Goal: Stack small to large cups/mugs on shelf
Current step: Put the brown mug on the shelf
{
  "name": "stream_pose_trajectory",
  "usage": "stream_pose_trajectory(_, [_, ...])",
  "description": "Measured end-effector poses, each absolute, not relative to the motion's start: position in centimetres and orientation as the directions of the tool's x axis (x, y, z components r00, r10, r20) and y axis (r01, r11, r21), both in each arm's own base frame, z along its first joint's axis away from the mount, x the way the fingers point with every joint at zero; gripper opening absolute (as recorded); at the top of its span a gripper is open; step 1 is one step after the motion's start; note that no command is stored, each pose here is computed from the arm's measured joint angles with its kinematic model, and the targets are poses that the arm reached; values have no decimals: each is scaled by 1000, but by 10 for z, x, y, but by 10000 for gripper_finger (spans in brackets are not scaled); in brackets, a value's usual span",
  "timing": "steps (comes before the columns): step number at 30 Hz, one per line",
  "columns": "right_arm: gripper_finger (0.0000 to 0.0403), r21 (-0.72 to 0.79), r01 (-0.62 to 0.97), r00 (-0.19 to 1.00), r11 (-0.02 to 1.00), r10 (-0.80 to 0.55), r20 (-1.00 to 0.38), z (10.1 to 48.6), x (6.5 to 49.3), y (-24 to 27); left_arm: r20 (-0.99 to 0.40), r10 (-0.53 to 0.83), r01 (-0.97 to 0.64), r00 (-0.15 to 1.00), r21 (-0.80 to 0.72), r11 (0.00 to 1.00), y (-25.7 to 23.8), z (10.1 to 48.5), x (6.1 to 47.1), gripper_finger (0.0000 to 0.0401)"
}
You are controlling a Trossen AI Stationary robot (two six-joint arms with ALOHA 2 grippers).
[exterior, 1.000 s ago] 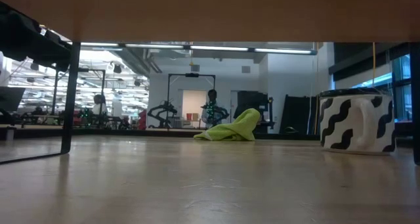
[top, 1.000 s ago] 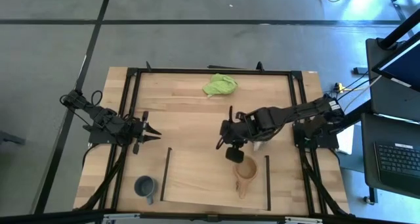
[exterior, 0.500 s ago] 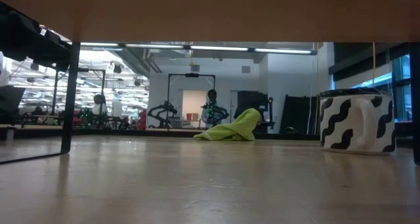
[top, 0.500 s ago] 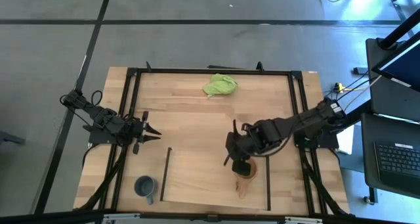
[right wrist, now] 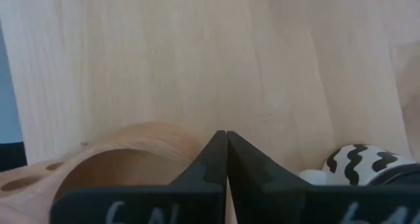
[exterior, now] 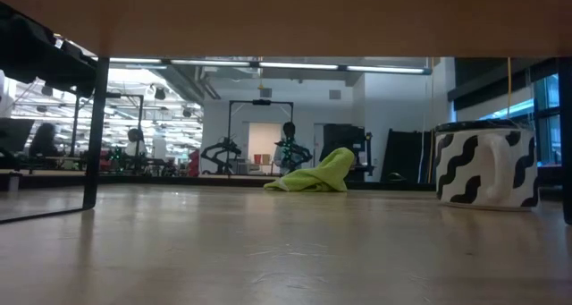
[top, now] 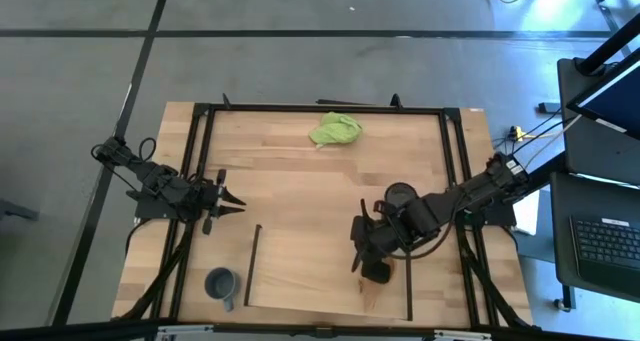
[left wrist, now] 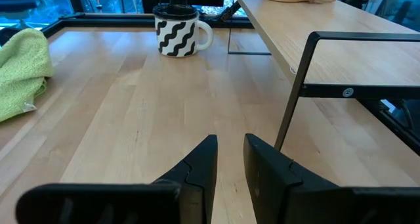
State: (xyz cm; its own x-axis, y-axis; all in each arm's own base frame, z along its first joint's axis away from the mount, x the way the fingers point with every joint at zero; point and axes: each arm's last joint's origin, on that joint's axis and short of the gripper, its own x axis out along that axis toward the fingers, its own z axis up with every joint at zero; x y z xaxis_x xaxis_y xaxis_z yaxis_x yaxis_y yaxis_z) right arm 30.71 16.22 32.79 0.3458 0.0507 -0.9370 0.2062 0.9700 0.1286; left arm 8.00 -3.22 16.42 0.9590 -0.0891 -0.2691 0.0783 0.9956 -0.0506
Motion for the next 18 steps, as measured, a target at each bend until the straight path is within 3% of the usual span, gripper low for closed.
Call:
stream_pose_trajectory(6, [9,86,203,337,975,13,-941,327,299,171,-269,-89,79,959,-51,996,-32,164,80,69])
stream_pose_trajectory(13, [10,68,191,418,979,-18,-908,330,312,160,-269,-89,78,959,-51,996,-32,164,80,69])
stream_pose_trajectory(16, [10,136,166,487,977,39,-873,334,326,153,-269,-89,78,959,-51,996,-32,164,80,69])
stream_pose_trajectory(18, [10,238,123,499,964,147,-854,336,332,152,-269,-89,78,959,-51,996,-32,164,80,69])
